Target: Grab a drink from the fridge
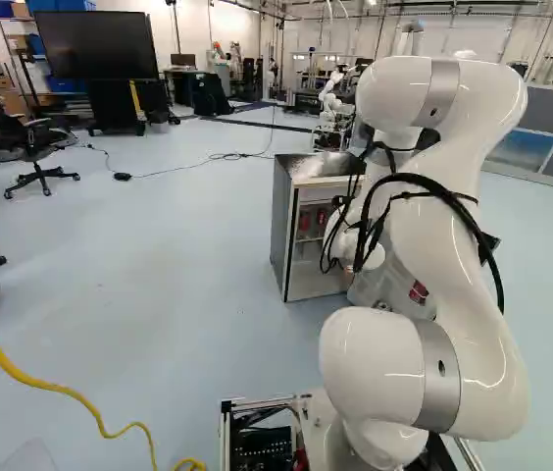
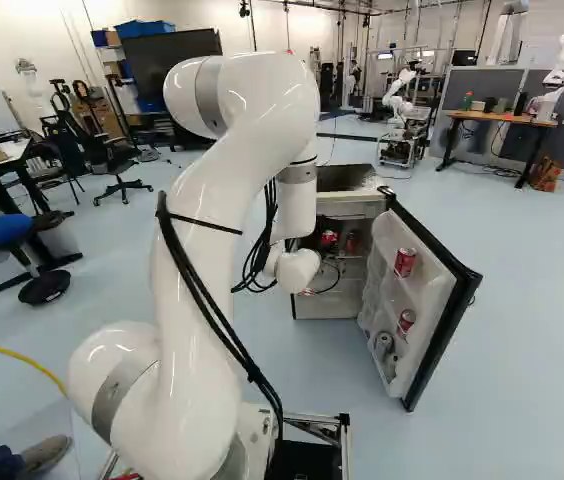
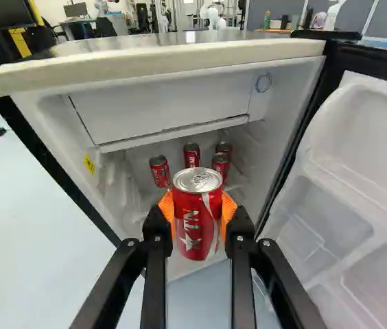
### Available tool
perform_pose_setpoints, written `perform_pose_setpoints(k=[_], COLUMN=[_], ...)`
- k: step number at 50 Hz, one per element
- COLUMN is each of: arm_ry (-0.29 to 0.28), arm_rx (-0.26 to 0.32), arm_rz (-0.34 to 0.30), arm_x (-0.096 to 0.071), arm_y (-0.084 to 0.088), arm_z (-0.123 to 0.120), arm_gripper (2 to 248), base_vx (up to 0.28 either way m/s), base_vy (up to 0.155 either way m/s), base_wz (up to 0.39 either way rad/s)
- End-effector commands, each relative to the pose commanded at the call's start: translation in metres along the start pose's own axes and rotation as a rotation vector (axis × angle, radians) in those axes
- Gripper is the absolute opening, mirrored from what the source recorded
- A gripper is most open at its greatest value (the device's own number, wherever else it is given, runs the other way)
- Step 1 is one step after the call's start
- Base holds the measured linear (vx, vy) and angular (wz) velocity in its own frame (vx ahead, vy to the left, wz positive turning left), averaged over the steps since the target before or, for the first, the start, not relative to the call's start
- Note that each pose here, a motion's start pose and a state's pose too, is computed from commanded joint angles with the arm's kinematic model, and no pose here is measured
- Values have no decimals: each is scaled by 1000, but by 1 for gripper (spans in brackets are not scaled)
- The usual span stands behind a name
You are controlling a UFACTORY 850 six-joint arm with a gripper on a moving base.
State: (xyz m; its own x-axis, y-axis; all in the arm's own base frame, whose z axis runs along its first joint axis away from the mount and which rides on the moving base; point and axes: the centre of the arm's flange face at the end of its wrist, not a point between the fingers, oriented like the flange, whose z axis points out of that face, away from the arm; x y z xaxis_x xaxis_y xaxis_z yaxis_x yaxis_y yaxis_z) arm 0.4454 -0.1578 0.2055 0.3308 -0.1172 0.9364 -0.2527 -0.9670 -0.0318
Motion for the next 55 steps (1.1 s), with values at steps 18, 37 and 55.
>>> perform_pose_setpoints(k=[18,37,55], arm_ry=[53,100,138], arm_rx=[2,4,4], arm_rz=[-1,-5,-9], arm_x=[18,37,54], arm_y=[-4,-7,-8], arm_z=[-37,-54,-62], arm_gripper=[88,88,88], base_vx=[0,0,0], base_vy=[0,0,0], base_wz=[0,0,0])
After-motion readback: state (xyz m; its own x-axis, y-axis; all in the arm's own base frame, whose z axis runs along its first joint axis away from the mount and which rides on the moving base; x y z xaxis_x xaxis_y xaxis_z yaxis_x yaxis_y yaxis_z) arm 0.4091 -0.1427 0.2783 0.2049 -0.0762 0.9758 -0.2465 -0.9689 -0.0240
